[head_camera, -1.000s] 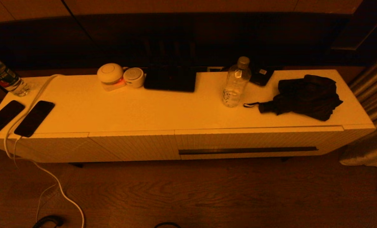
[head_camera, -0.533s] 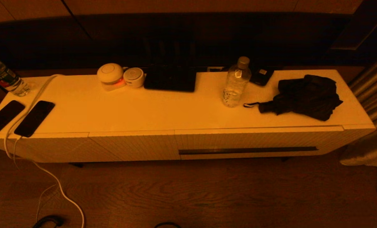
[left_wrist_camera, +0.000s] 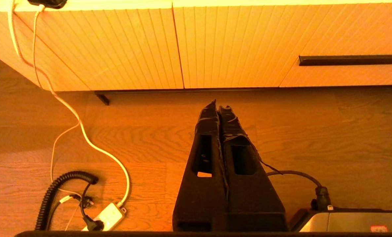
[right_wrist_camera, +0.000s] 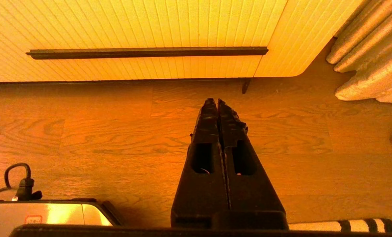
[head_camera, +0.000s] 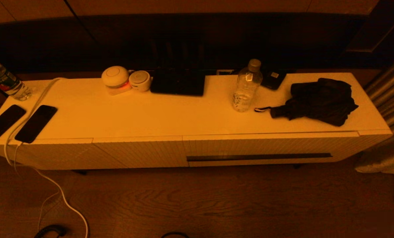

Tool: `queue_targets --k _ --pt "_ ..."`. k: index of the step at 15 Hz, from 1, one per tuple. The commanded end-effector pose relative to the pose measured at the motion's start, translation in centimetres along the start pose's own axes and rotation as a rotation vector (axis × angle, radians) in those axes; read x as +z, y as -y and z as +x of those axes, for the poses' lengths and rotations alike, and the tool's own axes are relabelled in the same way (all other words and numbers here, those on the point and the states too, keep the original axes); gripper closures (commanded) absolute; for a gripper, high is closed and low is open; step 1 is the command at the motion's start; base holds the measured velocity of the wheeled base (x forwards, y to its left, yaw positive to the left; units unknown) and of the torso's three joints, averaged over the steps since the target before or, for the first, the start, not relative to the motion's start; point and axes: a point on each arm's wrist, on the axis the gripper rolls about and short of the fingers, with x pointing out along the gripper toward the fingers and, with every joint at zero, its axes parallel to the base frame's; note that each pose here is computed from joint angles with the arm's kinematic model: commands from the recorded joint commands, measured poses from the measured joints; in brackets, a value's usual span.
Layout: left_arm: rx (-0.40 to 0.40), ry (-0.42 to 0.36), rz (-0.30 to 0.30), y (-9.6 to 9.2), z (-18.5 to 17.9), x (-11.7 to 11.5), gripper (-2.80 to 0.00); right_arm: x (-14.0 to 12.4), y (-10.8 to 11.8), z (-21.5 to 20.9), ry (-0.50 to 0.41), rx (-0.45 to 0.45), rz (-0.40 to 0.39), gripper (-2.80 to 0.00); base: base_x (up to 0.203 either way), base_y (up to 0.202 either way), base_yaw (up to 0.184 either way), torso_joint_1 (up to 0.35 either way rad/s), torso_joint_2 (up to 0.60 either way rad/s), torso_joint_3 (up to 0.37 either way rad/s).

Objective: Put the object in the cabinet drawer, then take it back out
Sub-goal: Open the drawer

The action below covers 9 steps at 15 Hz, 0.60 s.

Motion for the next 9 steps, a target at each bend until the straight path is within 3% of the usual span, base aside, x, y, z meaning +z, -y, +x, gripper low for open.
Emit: queue_targets --k 1,4,7,9 --pt "0.000 0.000 0.000 0.0 0.0 0.0 0.00 0.0 0.0 0.0 0.000 0.000 -0.001 0.00 0.000 0.000 0.000 0.000 0.00 0.000" --pt "0.000 0.000 0.000 0.0 0.0 0.0 0.00 0.4 0.0 -0.1 0.007 -0.004 -0.015 0.00 0.000 0.000 0.000 0.000 0.00 0.000" --pt "0.000 0.000 0.000 0.0 0.0 0.0 0.00 4.2 -0.2 -1.4 0.052 0.022 -0.033 0.00 0.000 0.000 0.000 0.000 0.00 0.000" --pt "0.000 0.000 0.000 0.0 0.0 0.0 0.00 7.2 -0.5 -0.9 0.003 0.046 -0.093 0.00 0.000 0.000 0.000 0.000 0.00 0.000"
